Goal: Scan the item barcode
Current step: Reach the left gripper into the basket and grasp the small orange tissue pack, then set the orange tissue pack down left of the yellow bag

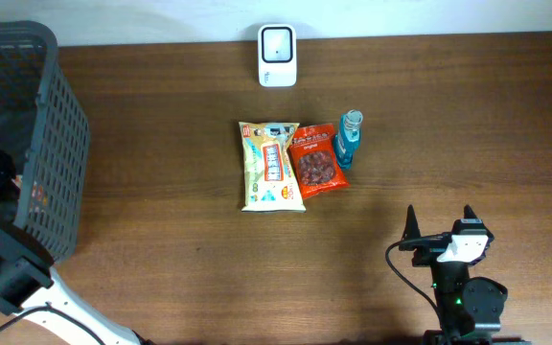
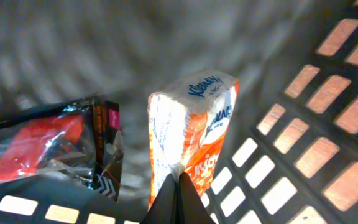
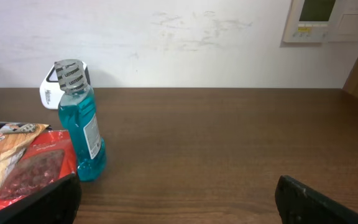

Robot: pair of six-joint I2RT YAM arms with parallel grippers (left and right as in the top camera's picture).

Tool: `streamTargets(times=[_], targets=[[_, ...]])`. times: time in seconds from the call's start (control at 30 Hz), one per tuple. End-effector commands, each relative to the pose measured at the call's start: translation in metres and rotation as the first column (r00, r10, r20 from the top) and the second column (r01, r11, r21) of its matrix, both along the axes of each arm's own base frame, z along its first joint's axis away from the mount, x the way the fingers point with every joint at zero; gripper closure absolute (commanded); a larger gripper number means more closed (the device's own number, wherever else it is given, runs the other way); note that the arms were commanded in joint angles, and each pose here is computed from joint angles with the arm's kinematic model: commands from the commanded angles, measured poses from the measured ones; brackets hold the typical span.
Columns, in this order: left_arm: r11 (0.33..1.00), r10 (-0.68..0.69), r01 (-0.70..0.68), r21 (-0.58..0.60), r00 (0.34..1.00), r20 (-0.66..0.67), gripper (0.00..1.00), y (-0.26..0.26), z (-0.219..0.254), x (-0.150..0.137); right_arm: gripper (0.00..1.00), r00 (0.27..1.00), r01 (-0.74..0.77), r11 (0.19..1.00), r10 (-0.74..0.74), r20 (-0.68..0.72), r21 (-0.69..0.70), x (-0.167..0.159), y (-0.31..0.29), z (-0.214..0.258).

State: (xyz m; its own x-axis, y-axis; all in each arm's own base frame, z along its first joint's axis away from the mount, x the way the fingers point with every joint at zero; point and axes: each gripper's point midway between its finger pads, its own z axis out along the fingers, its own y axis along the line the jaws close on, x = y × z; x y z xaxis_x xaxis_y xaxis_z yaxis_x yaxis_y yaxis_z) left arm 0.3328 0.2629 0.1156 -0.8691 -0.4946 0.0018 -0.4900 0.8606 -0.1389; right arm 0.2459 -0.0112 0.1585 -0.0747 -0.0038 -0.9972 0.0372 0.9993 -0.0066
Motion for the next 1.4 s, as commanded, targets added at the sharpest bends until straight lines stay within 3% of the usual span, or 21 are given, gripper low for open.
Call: streamTargets(times=[0.0, 0.1, 0.2, 0.3, 0.37, 0.47, 0.53, 0.63, 0.8, 0.87, 0.97, 1.13, 1.27, 1.37], targets=[[0.995, 0.078, -0.088, 0.05, 0.982, 0.172, 1.0, 0.016, 0.053, 0.028, 0.02, 1.0, -0.001, 1.0, 0.0, -0.006, -0.006, 0.0, 0.0, -0.003], [0.963, 0.164, -0.236, 0.133, 0.899, 0.405, 1.0, 0.029, 0.146, 0.049, 0.02, 1.0, -0.001, 1.0, 0.0, -0.006, -0.006, 0.0, 0.0, -0.003], [0.963, 0.074, -0.24, 0.118, 0.664, 0.744, 1.0, -0.008, 0.277, 0.06, 0.02, 1.0, -0.001, 1.0, 0.0, -0.006, -0.006, 0.0, 0.0, -0.003], [0.995, -0.054, -0.049, 0.087, 0.47, 0.881, 1.0, -0.088, 0.355, 0.06, 0.02, 1.0, -0.001, 1.0, 0.0, -0.006, -0.006, 0.0, 0.0, -0.003], [0.994, -0.105, 0.044, 0.096, 0.446, 0.889, 1.0, -0.132, 0.366, 0.062, 0.02, 1.0, -0.001, 1.0, 0.0, -0.006, -0.006, 0.0, 0.0, -0.003], [0.974, -0.156, 0.22, 0.051, 0.493, 0.856, 1.0, -0.205, 0.35, 0.07, 0.02, 1.0, -0.001, 1.0, 0.0, -0.006, -0.006, 0.0, 0.0, -0.003], [0.92, -0.266, 0.387, 0.062, 0.501, 0.824, 1.0, -0.263, 0.333, 0.075, 0.02, 1.0, -0.001, 1.0, 0.0, -0.006, -0.006, 0.0, 0.0, -0.003], [0.89, -0.373, 0.444, 0.104, 0.579, 0.725, 1.0, -0.307, 0.295, 0.087, 0.02, 1.0, -0.001, 1.0, 0.0, -0.006, -0.006, 0.0, 0.0, -0.003], [0.827, -0.534, 0.559, 0.053, 0.753, 0.384, 1.0, -0.363, 0.176, 0.083, 0.01, 1.0, -0.001, 1.0, 0.0, -0.006, -0.006, 0.0, 0.0, -0.003], [0.794, -0.59, 0.607, -0.008, 0.775, 0.226, 1.0, -0.384, 0.111, 0.074, 0.01, 1.0, -0.001, 1.0, 0.0, -0.006, -0.006, 0.0, 0.0, -0.003], [0.768, -0.627, 0.638, -0.053, 0.767, 0.139, 1.0, -0.409, 0.035, 0.068, 0.02, 1.0, -0.001, 1.0, 0.0, -0.006, -0.006, 0.0, 0.0, -0.003], [0.776, -0.624, 0.629, -0.033, 0.775, 0.104, 1.0, -0.414, -0.043, 0.064, 0.02, 1.0, -0.001, 1.0, 0.0, -0.006, -0.006, 0.0, 0.0, -0.003], [0.854, -0.507, 0.494, 0.164, 0.86, 0.051, 1.0, -0.378, -0.048, 0.082, 0.02, 1.0, -0.001, 1.0, 0.0, -0.006, -0.006, 0.0, 0.0, -0.003], [0.855, -0.504, 0.488, 0.178, 0.862, 0.06, 1.0, -0.377, -0.047, 0.085, 0.02, 1.0, -0.001, 1.0, 0.0, -0.006, -0.006, 0.0, 0.0, -0.003]])
